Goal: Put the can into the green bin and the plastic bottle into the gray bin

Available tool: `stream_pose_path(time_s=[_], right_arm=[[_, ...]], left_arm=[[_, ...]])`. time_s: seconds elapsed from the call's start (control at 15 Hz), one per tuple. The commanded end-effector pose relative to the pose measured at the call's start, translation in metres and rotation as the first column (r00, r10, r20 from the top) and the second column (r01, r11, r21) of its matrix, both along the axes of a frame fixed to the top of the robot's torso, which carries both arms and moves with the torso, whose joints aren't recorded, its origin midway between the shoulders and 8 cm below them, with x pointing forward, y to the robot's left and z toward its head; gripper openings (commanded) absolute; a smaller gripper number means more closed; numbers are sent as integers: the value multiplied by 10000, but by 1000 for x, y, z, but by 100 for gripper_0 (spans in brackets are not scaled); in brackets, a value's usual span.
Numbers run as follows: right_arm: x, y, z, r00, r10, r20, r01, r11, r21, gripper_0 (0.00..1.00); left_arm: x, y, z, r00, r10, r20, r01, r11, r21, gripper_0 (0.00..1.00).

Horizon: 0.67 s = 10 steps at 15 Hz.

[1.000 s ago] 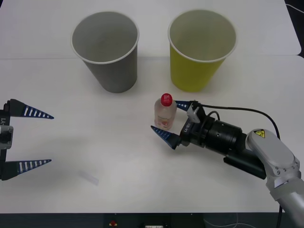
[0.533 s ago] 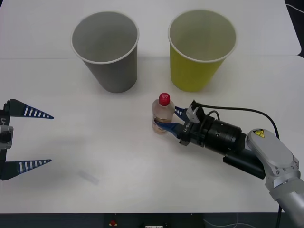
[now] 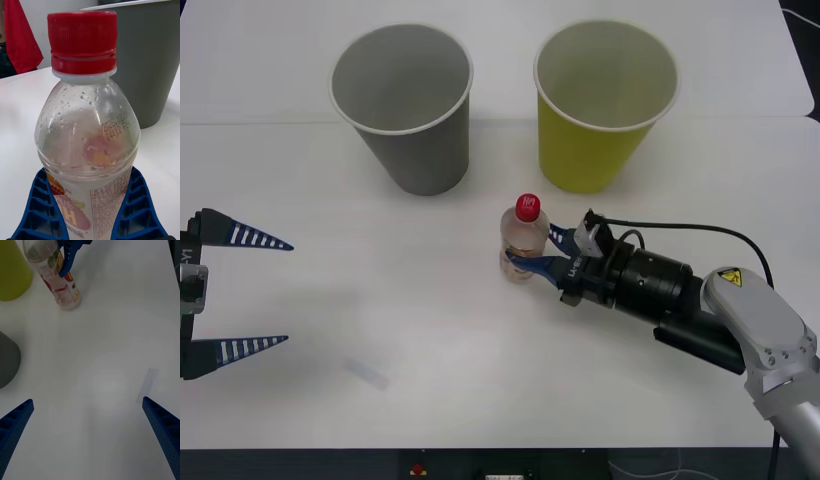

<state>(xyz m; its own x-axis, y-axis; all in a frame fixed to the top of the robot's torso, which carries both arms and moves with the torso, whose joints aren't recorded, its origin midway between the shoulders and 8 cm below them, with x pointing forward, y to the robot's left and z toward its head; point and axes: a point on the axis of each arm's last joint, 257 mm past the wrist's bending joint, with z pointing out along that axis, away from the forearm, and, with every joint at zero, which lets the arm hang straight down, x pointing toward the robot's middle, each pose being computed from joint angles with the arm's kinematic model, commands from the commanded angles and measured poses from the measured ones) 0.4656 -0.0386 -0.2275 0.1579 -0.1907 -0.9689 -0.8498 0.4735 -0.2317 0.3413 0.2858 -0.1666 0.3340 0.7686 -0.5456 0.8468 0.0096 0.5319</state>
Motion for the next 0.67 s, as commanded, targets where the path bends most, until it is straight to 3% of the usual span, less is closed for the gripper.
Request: stream_pose_path(time_s=[0.07,0.33,0.67], right_arm=[[-12,-4,6,9992,379,-154,-381,9992,-101,0],[-35,-20,26,9930,762,-907,-776,9969,-117,0],[-47,-37,45,9836,600,-1703,-693,9964,-490,0]], left_arm=[[0,0,0,10000,0,0,0,10000,0,100],[0,0,0,10000,0,0,0,10000,0,100],[0,0,0,10000,0,0,0,10000,0,100]])
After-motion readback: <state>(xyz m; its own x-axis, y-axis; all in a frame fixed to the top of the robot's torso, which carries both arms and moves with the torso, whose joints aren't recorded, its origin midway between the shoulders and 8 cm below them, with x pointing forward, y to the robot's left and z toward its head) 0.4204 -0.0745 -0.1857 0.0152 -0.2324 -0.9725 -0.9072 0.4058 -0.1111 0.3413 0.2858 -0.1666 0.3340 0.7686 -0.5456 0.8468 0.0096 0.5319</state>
